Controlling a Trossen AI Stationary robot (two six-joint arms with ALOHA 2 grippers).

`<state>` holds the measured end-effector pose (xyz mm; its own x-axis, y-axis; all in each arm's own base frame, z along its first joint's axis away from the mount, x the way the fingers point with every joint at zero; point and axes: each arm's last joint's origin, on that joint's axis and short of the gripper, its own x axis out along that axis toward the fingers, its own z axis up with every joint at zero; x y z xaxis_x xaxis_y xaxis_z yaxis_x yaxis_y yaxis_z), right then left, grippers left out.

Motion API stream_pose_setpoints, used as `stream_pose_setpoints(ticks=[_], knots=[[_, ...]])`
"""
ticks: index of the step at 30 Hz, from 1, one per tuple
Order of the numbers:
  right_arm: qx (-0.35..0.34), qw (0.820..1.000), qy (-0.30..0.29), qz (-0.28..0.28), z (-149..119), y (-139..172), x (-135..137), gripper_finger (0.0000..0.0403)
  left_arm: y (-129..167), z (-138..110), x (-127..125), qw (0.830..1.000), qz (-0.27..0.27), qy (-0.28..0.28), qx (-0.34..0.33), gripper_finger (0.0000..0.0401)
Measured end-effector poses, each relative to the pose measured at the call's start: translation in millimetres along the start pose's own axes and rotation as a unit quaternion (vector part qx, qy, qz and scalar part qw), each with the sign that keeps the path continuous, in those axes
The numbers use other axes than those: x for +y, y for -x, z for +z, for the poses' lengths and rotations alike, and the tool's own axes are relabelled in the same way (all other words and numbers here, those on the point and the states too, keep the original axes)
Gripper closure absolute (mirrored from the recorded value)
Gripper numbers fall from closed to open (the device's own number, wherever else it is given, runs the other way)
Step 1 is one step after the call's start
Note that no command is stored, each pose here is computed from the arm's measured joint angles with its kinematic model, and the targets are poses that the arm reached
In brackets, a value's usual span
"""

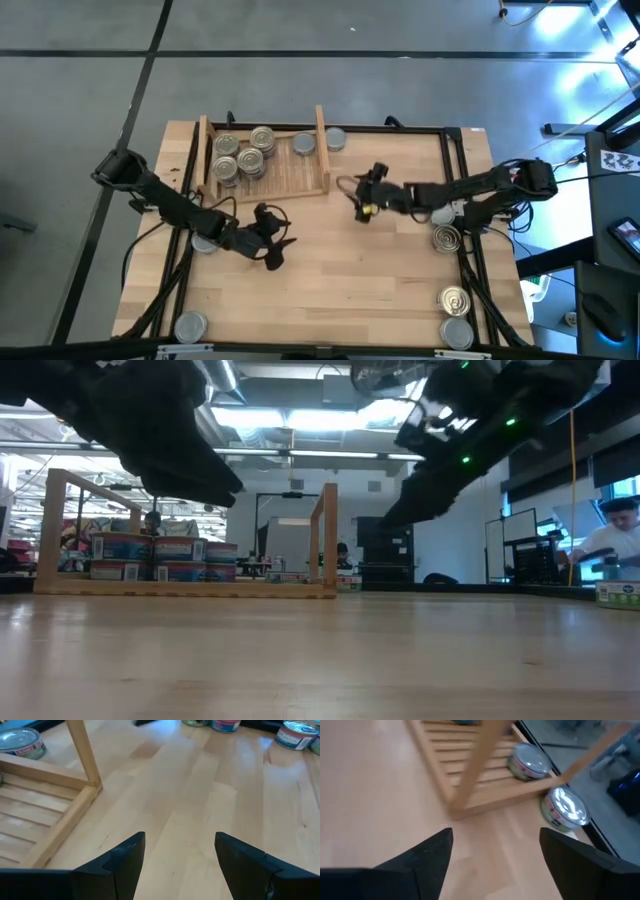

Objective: Stack canned seafood by type on shelf
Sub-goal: Move the green tuna can from the top center to the center

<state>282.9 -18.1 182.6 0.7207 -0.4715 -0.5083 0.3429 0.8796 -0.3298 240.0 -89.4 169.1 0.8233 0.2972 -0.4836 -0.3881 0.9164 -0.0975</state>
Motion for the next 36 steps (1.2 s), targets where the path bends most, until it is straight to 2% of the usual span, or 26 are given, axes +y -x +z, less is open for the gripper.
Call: stream_pose_setpoints(ticks=[4,12,16,20,25,29,36], knots=[[-0.001,0.999,-0.048,0.004,3,-16,-39,0.0142,0,0,0,1.000,0.000,-0.002,0.000,0.0164],[-0.029,0.992,-0.122,0.006,6,-43,-117,0.0278,0,0,0,1.000,-0.001,0.001,-0.002,0.0164],[-0.022,0.991,-0.131,0.016,8,-71,-143,0.0343,0,0,0,1.000,-0.001,0.011,-0.003,0.0164],[0.017,0.990,-0.136,0.025,5,-105,-163,0.0392,0,0,0,1.000,-0.001,0.021,-0.003,0.0164],[0.077,0.984,-0.154,0.040,1,-141,-183,0.0388,0,0,0,1.000,-0.001,0.028,-0.003,0.0164],[0.103,0.979,-0.164,0.068,-5,-163,-187,0.0381,0,0,0,1.000,-0.001,0.029,-0.003,0.0164],[0.152,0.974,-0.142,0.087,-15,-170,-181,0.0393,0,0,0,1.000,-0.001,0.029,-0.003,0.0164]])
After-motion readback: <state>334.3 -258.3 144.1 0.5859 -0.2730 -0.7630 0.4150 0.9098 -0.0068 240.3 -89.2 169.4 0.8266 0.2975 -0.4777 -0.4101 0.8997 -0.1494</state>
